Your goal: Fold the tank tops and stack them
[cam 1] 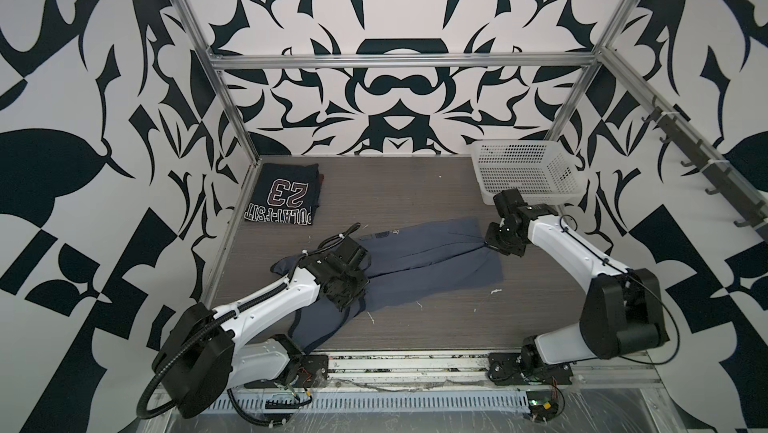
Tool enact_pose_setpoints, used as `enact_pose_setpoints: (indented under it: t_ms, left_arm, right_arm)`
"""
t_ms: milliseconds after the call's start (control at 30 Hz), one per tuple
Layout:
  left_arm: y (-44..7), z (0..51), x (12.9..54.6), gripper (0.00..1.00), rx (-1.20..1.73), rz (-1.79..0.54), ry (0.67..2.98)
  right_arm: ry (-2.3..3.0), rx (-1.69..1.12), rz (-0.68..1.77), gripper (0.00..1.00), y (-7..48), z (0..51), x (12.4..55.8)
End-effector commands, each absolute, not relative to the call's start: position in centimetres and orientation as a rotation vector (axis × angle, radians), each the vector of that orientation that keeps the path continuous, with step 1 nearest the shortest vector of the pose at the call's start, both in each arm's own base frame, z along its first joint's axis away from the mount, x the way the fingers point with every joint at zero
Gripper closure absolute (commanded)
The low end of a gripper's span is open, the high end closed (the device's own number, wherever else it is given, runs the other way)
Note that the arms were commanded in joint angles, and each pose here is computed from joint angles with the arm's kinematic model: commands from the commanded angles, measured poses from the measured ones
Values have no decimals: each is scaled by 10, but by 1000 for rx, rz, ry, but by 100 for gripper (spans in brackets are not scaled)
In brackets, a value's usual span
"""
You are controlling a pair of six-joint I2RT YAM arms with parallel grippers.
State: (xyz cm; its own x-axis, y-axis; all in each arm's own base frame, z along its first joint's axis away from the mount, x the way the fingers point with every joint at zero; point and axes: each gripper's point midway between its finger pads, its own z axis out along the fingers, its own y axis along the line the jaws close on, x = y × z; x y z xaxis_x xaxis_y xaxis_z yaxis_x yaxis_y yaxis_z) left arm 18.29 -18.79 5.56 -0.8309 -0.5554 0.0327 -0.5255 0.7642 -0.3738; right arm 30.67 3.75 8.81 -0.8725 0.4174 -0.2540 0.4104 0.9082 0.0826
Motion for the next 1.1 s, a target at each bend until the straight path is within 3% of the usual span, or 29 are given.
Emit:
enact_pose_setpoints:
  t_ms: [0,167,233,400,467,533,800,1067]
  left_arm:
    - [-190,45,190,90,-840,-557,2915]
    - [-179,33,199,85,-889,-501,2909]
    - [-170,30,202,74,-919,-474,2890]
    - [-150,44,211,52,-939,-415,2799]
    - [-146,64,216,41,-876,-410,2752]
    - [-142,75,213,36,-818,-372,2758]
    - [-170,90,187,38,-577,-246,2797]
    - [-218,55,213,51,-489,-365,2859]
  right_arm:
    - [2739,620,18,100,29,96,329]
    - [2743,630,-17,100,25,86,340]
    - [2742,626,-25,98,25,83,346]
    - [2738,619,-107,66,15,84,351]
    - [2741,601,-110,59,15,92,348]
    - [2728,567,-102,55,15,102,344]
    - [2755,353,165,51,77,113,309]
    - [2845,356,349,51,114,70,313]
